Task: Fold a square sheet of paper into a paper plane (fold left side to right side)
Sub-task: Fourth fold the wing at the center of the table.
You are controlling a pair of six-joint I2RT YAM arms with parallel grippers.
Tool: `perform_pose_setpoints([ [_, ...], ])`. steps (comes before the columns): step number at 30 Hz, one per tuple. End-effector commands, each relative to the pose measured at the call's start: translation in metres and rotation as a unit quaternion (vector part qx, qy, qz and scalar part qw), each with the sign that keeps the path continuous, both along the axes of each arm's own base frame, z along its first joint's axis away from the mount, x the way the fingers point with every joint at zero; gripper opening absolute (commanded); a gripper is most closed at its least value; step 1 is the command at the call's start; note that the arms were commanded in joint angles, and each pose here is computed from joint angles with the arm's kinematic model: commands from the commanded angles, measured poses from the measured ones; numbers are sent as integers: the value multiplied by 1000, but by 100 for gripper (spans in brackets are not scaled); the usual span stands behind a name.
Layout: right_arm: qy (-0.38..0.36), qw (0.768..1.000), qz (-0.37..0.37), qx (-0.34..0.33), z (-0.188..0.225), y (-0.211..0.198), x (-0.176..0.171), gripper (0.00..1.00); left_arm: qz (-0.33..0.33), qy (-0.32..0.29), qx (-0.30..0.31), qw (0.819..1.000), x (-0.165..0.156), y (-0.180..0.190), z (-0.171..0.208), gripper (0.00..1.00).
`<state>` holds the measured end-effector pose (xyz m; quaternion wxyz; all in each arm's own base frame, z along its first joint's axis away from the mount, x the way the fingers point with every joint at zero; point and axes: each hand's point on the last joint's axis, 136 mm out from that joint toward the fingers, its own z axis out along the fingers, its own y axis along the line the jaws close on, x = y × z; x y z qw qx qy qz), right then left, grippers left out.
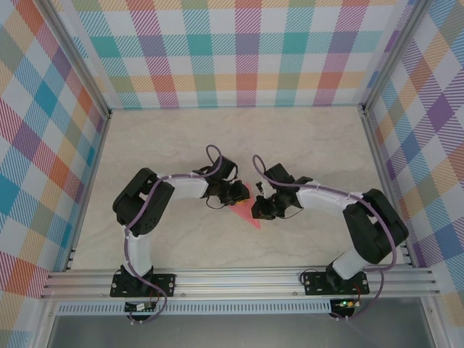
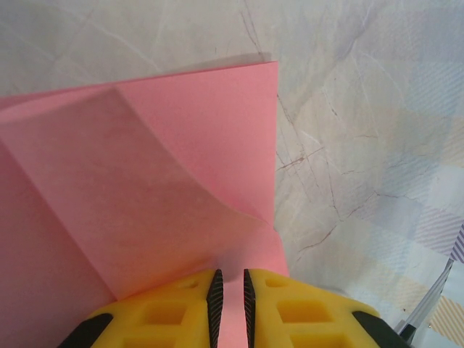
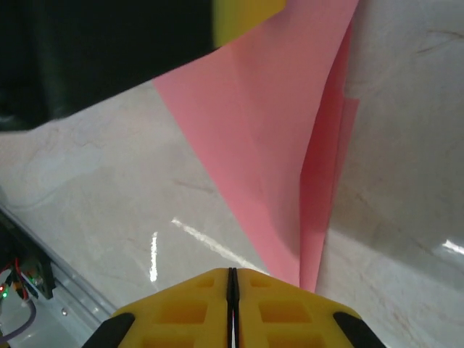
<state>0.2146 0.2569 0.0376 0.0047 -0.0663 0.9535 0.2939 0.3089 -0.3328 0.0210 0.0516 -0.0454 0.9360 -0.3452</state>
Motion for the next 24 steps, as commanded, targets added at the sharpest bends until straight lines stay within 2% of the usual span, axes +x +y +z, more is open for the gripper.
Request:
perform_pose_setpoints([
  [1, 6, 1000, -9, -4, -9, 7, 7, 9, 10, 44, 77, 996, -23, 29, -31, 20],
  [7, 40, 996, -19, -81, -40, -19, -8, 9, 4, 31, 77, 997, -17, 29, -26, 21],
  [11, 62, 990, -16, -122, -55, -36, -24, 9, 3, 12, 74, 997, -1, 37, -21, 22],
  [24, 92, 983, -12, -161, -70, -53, -48, 8, 28, -25, 12, 999, 72, 76, -24, 23],
])
